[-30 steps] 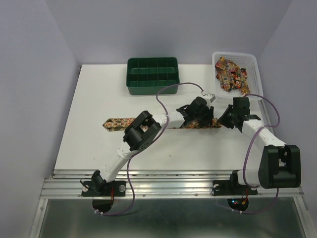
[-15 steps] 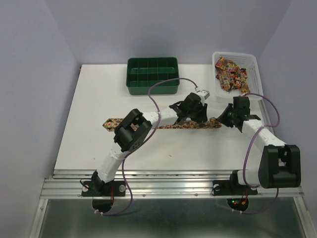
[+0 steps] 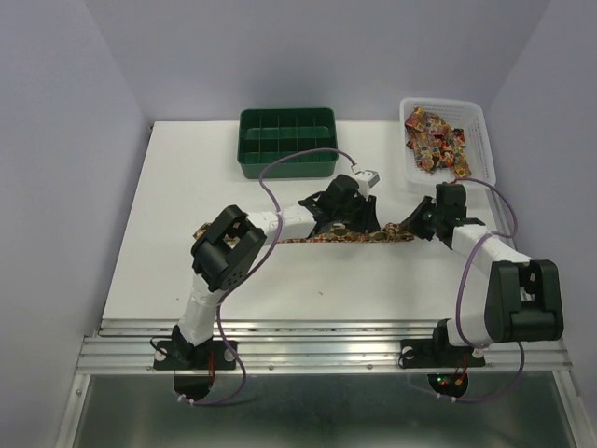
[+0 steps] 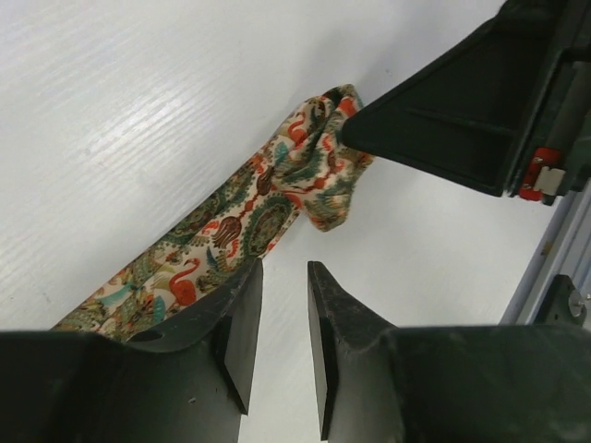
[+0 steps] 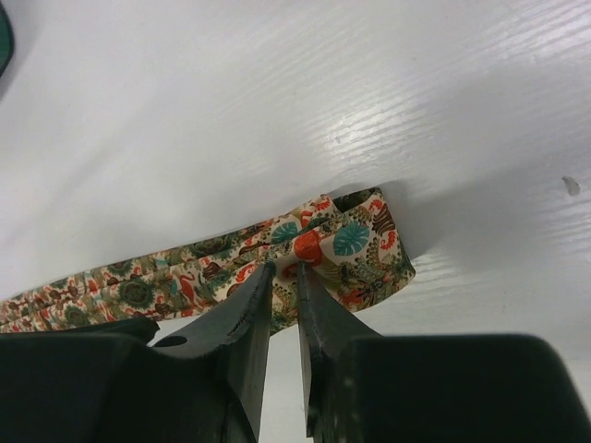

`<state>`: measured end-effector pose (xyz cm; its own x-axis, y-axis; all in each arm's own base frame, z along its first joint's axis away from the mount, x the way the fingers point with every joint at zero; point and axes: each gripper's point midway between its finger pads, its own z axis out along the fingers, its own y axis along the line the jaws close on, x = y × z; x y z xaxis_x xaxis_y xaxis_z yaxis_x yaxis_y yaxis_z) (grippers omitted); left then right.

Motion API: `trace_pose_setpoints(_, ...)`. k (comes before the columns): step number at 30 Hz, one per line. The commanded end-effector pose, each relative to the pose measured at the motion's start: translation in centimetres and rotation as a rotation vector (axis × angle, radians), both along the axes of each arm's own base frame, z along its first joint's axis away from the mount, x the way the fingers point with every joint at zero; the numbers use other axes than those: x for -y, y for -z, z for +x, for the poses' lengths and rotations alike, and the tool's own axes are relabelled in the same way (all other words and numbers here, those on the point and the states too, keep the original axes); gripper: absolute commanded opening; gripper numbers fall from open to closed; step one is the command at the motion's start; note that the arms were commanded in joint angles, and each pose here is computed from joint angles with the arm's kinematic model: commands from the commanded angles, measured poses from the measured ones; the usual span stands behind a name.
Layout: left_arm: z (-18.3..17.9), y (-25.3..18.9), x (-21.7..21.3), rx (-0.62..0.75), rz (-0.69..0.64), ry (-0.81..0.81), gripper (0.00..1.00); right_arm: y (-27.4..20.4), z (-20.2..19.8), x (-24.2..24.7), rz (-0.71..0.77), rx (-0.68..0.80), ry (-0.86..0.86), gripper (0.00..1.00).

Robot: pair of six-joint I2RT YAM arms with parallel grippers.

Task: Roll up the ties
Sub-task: Roll the tie

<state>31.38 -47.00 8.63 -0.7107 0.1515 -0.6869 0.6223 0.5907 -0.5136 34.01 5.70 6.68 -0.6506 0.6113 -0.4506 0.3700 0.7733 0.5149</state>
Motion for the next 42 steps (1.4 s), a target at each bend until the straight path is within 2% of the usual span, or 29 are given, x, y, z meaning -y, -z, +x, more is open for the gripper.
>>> trace_pose_setpoints(1,-0.7,-5.0,1.3,0.039,-0.147,0.055,0.38,-0.4,0.8,-1.1,0.046,0.059,-0.035,0.23)
trace_pose_setpoints(6,-1.2,-4.9,2.1,0.002,-0.183,0.087,0.45,0.1,1.0,-1.5,0.056,0.05,-0.043,0.23)
trace_pose_setpoints(11,-0.8,-4.1,2.8,-0.024,-0.187,0.084,0.48,0.4,1.2,-2.0,0.067,0.049,-0.051,0.23)
trace_pose_setpoints(23,1.8,-0.2,3.1,-0.049,-0.084,-0.032,0.49,1.6,1.0,-2.4,0.075,0.025,-0.067,0.23)
trace_pose_setpoints(29,2.4,0.5,3.9,-0.032,-0.048,-0.047,0.45,2.0,0.4,-2.5,0.072,0.012,-0.077,0.23)
trace_pose_setpoints(36,2.0,1.1,4.5,-0.031,-0.008,-0.036,0.32,2.5,0.1,-2.6,0.064,0.005,-0.089,0.22)
trace_pose_setpoints(42,1.8,2.1,4.0,-0.017,0.053,-0.075,0.3,2.2,0.6,-2.6,0.065,0.027,-0.09,0.23)
